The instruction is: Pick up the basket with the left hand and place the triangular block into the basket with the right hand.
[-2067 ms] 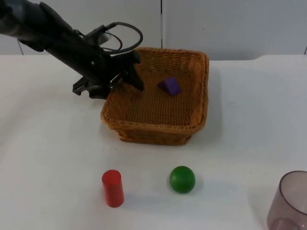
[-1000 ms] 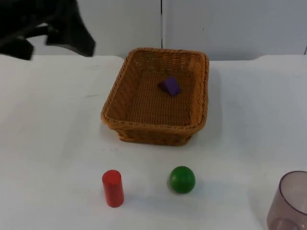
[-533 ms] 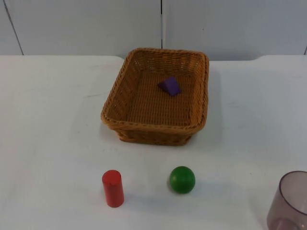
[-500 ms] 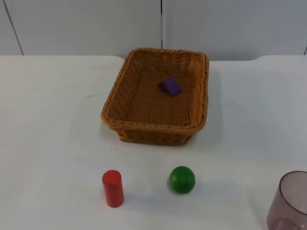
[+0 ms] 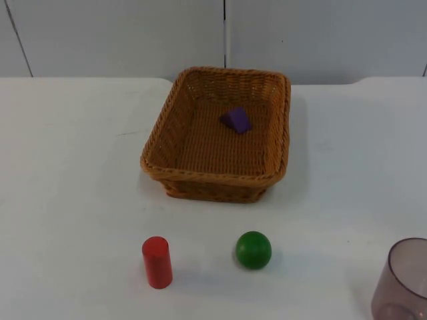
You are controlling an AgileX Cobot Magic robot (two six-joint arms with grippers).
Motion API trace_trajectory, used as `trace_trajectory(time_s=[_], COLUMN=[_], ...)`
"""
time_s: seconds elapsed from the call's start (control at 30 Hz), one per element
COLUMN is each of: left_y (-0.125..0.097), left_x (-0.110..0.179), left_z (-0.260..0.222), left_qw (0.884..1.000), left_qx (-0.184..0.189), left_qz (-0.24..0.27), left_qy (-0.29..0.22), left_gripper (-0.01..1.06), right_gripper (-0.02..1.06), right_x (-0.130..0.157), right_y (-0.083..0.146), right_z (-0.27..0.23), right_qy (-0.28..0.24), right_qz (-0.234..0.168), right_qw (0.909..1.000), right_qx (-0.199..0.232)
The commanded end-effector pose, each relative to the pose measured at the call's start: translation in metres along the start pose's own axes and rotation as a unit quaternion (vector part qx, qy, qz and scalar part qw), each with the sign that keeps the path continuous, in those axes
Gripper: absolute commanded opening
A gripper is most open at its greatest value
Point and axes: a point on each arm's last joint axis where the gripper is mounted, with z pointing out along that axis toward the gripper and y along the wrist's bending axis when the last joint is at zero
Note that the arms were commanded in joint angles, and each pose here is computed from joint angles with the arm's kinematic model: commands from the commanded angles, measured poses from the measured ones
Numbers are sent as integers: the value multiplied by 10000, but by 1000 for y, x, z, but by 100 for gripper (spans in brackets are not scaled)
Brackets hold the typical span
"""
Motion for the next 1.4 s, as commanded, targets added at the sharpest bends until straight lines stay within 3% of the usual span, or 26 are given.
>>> trace_trajectory(time_s=[0.0,0.17,0.3,0.57,0.8,0.97,1.37], left_y=[0,-1,-1,0,2,2,1], left_x=[16,46,67,83,83,85,88], left_z=[-1,-8,-33,-21,-22,-20,-18], left_qw=[9997,9992,9985,9994,9987,9986,9984], left_qx=[-21,-23,-19,-74,-185,-191,-176], left_qz=[-116,-340,-365,-321,-441,-439,-447], left_qy=[219,199,-405,139,149,213,311], left_gripper=[102,102,102,102,102,102,102], right_gripper=[105,105,105,105,105,105,105], right_x=[7,17,28,50,53,69,70], right_y=[2,5,8,9,6,3,2], right_z=[-7,-23,-35,-38,-46,-49,-45], right_qy=[35,62,131,165,96,963,881], right_qz=[10,17,12,123,309,393,464], right_qw=[10000,10000,9999,9998,9993,9936,9938], right_qx=[-19,-53,-85,-18,213,440,494])
